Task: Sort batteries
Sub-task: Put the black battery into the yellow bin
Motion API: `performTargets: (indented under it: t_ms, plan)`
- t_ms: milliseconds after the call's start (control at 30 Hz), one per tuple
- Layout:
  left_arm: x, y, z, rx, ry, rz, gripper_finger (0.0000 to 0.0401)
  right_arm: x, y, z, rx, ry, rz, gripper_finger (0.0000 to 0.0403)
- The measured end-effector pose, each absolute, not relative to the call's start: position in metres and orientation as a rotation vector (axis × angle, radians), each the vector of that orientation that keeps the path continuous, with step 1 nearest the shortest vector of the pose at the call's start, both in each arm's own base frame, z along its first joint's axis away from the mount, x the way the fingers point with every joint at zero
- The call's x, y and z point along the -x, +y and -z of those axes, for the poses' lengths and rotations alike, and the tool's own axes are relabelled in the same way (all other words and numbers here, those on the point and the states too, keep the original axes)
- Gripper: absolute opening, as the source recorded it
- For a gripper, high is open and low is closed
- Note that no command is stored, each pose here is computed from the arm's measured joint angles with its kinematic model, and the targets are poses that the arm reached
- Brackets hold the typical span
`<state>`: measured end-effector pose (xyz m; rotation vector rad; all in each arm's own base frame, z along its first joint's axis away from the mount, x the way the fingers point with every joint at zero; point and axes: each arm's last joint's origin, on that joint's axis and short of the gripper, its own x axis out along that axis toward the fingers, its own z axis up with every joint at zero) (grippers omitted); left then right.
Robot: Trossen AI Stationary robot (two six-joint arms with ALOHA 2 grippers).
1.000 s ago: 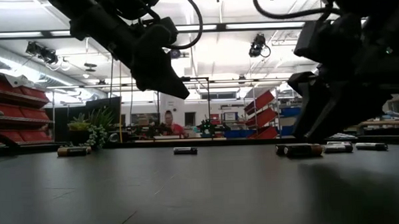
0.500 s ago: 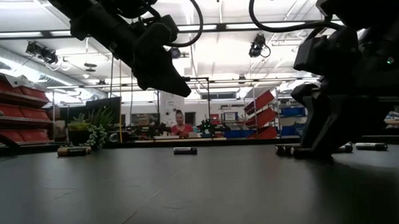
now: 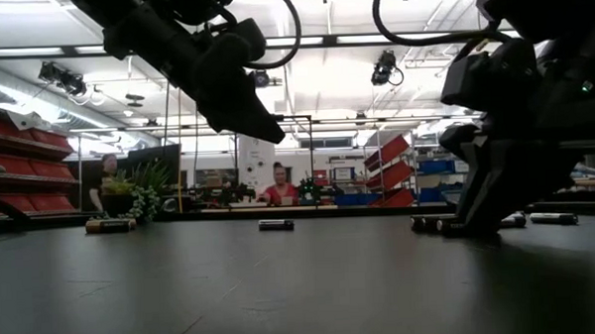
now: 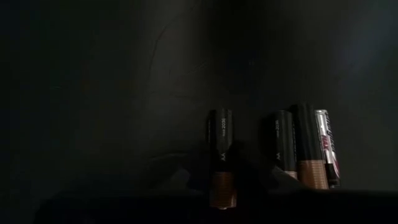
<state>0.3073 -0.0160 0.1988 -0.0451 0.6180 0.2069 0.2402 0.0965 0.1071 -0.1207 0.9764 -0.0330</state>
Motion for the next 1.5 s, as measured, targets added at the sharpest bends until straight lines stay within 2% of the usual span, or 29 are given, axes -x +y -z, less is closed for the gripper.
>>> performTargets:
  t_ms: [233,367,700,1000,1367,1500]
  plan:
    - [-0.314,-0.036,-0.188,0.018,0.608,-0.134,0.0178,-0.242,0.101,-0.110,0.151,0.898,0.022,0.0050]
    - [-0.321,-0.049,-0.183,-0.002,0.565,-0.089,0.0196,-0.248,0.101,-0.118,0.145,0.819,0.009,0.0050]
    - [-0.337,-0.071,-0.169,-0.002,0.424,-0.039,0.0198,-0.263,0.101,-0.138,0.159,0.589,0.022,0.0050]
    - [-0.340,-0.091,-0.161,-0.370,0.360,-0.017,0.0198,-0.271,0.100,-0.149,0.145,0.469,0.015,0.0050]
    - [-0.342,-0.092,-0.168,-0.397,0.294,0.014,0.0198,-0.279,0.097,-0.160,0.098,0.358,-0.042,0.0050]
    - [-0.342,-0.092,-0.168,-0.396,0.285,0.013,0.0185,-0.280,0.095,-0.161,0.091,0.349,-0.036,0.0050]
